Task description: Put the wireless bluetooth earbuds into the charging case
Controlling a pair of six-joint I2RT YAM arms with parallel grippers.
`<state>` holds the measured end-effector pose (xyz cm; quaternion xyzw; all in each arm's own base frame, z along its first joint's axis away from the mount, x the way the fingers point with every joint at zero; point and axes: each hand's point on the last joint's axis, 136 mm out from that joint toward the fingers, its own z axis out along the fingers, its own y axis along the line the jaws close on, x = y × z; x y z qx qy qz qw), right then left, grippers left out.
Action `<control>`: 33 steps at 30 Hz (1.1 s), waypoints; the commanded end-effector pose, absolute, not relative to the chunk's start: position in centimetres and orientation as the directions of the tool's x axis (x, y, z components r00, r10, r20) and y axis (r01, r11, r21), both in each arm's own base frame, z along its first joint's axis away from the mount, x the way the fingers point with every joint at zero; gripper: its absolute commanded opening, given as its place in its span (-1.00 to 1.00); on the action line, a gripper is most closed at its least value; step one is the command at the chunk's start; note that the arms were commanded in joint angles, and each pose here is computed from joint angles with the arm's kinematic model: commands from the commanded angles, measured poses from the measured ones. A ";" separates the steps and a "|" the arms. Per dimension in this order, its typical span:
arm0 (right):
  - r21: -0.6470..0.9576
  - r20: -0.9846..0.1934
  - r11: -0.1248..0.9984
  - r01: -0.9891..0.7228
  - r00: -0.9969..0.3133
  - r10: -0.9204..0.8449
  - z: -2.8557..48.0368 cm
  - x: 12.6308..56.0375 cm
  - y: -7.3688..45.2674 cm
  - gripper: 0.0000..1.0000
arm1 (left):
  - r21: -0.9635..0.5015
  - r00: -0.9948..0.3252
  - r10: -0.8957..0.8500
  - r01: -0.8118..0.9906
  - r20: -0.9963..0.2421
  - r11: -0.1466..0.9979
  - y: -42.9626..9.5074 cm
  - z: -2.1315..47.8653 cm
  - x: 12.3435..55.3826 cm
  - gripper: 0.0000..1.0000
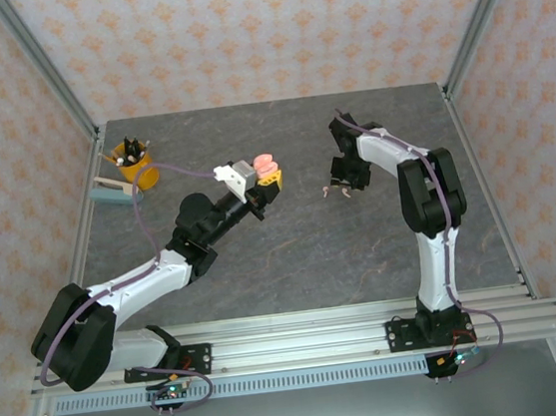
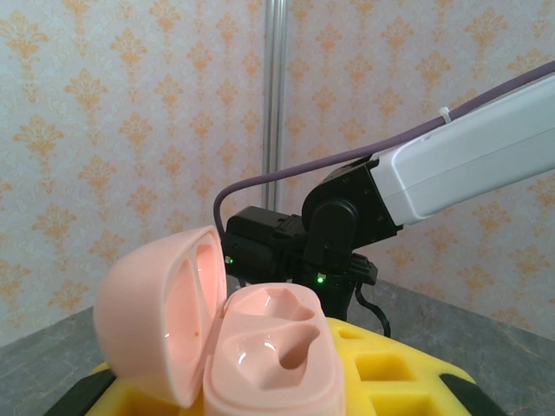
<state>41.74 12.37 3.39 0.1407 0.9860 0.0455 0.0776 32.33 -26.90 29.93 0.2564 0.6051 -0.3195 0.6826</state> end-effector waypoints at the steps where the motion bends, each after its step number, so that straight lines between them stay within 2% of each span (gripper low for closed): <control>1: 0.075 -0.139 0.965 0.253 -0.955 0.261 3.5 42.0 11.8 -0.15 | -0.018 0.110 -0.155 0.759 -0.982 0.651 -27.1 32.3 31.7 -1.00; 33: 0.061 -0.084 0.973 0.222 -0.970 0.227 1.2 40.3 11.9 -0.22 | -0.025 0.096 -0.149 0.757 -0.984 0.653 -27.3 32.2 32.1 -1.00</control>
